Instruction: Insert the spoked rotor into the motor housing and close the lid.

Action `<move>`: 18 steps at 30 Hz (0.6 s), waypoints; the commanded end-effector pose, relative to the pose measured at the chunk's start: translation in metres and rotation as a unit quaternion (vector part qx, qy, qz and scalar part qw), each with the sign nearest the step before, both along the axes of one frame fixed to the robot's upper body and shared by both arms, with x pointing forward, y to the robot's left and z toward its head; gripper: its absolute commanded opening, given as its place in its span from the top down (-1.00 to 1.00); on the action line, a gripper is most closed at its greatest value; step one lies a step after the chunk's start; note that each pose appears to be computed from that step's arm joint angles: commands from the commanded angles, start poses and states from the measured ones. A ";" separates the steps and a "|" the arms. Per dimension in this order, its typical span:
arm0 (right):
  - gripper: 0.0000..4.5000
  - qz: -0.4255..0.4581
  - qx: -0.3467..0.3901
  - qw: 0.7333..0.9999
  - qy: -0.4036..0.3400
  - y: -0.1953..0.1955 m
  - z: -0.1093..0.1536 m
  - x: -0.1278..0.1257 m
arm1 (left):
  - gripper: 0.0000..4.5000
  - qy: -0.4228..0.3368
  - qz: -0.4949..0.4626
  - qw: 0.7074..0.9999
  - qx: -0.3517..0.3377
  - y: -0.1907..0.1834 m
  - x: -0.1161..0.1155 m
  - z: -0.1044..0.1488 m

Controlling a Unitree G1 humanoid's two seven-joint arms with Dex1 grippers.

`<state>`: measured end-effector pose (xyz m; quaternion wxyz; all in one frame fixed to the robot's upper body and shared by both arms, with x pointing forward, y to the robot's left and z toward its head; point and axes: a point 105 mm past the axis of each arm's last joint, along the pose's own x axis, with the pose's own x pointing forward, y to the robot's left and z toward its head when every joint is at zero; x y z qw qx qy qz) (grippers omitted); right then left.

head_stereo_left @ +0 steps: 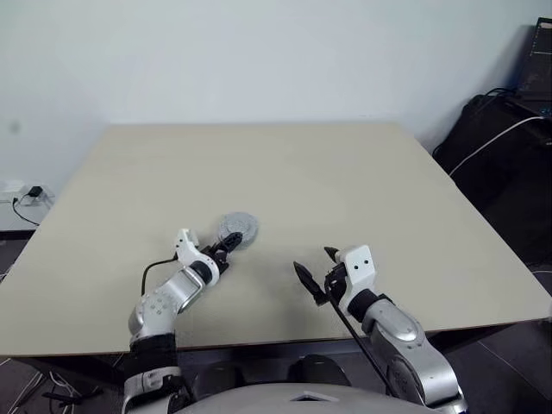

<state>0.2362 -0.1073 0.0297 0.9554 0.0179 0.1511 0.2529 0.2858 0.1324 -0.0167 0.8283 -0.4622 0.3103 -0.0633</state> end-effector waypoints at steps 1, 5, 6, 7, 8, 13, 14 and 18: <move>-1.00 -0.010 0.013 1.000 -0.019 -0.003 0.009 0.006 | -0.99 0.034 -0.003 0.996 0.082 0.021 -0.021 -0.015; -1.00 -0.036 0.022 0.999 -0.025 -0.009 0.008 0.010 | -0.99 -0.088 -0.036 0.961 0.260 0.029 -0.020 0.007; -1.00 -0.047 0.020 0.998 -0.029 -0.012 0.007 0.012 | -0.99 -0.115 -0.031 0.946 0.301 0.031 -0.019 0.012; -1.00 -0.054 0.018 0.998 -0.032 -0.014 0.007 0.012 | -0.99 -0.133 -0.028 0.935 0.327 0.033 -0.019 0.015; -1.00 -0.063 0.015 0.997 -0.034 -0.016 0.005 0.013 | -0.99 -0.156 -0.018 0.924 0.349 0.034 -0.018 0.019; -1.00 -0.162 -0.011 0.984 -0.068 -0.039 -0.003 0.019 | -0.99 -0.252 0.029 0.865 0.433 0.035 -0.024 0.034; -1.00 -0.186 -0.008 0.979 -0.086 -0.044 -0.001 0.019 | -0.99 -0.275 0.041 0.852 0.445 0.035 -0.027 0.038; -1.00 -0.253 -0.031 0.959 -0.125 -0.059 -0.002 0.017 | -0.99 -0.295 0.039 0.832 0.469 0.031 -0.036 0.031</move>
